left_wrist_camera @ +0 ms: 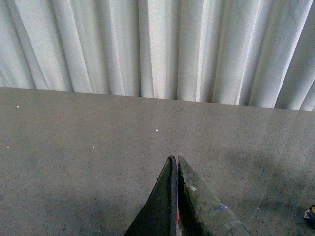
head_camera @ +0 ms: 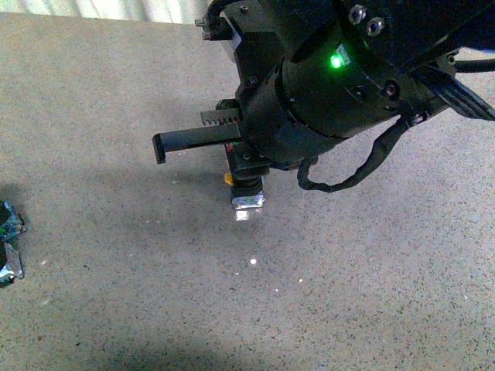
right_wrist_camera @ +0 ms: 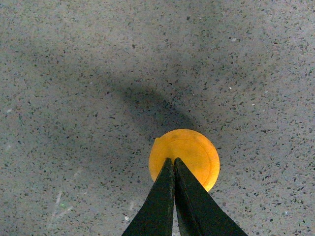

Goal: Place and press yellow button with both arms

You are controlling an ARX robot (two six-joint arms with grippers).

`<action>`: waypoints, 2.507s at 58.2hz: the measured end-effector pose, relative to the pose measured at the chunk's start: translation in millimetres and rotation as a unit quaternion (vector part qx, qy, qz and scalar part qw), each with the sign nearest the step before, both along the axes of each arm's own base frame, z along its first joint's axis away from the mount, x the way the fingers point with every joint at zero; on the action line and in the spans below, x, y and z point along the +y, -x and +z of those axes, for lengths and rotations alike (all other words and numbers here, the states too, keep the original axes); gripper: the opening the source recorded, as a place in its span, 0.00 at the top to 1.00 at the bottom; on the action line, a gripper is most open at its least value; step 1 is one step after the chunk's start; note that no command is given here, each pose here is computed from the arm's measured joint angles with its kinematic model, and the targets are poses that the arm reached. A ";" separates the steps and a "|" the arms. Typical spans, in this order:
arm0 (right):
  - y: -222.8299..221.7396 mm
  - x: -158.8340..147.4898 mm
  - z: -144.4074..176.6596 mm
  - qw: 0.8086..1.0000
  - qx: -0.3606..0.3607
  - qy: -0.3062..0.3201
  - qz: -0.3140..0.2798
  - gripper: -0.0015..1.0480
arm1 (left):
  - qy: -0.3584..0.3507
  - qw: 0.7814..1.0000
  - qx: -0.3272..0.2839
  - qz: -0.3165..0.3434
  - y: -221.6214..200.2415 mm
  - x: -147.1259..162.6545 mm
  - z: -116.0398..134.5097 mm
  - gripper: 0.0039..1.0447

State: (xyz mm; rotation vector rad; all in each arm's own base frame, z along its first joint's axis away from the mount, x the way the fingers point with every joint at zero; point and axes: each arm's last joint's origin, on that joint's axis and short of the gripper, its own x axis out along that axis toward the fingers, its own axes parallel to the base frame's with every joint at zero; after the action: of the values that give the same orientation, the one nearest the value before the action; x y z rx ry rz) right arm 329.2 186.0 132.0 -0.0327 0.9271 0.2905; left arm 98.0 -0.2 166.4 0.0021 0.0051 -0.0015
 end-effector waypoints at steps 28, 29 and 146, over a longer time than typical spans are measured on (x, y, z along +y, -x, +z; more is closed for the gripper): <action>12.7 -40.4 61.3 0.989 -0.108 -0.085 -0.056 0.99 | 0.000 1.000 0.000 0.000 0.0 0.0 0.0 0.99; 17.3 -46.4 70.7 0.986 -0.124 -0.088 -0.063 0.99 | 0.000 1.000 0.000 0.000 0.0 0.0 0.0 0.99; 212.3 -185.7 40.9 0.880 -0.454 -0.020 -0.140 0.99 | 0.000 1.000 0.000 0.000 0.0 0.0 0.0 0.99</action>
State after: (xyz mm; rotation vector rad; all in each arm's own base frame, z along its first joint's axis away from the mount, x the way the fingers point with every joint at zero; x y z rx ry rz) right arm 117.0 0.2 172.8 0.0056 -0.0200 0.0008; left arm 98.0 -0.2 166.4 0.0021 0.0048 -0.0015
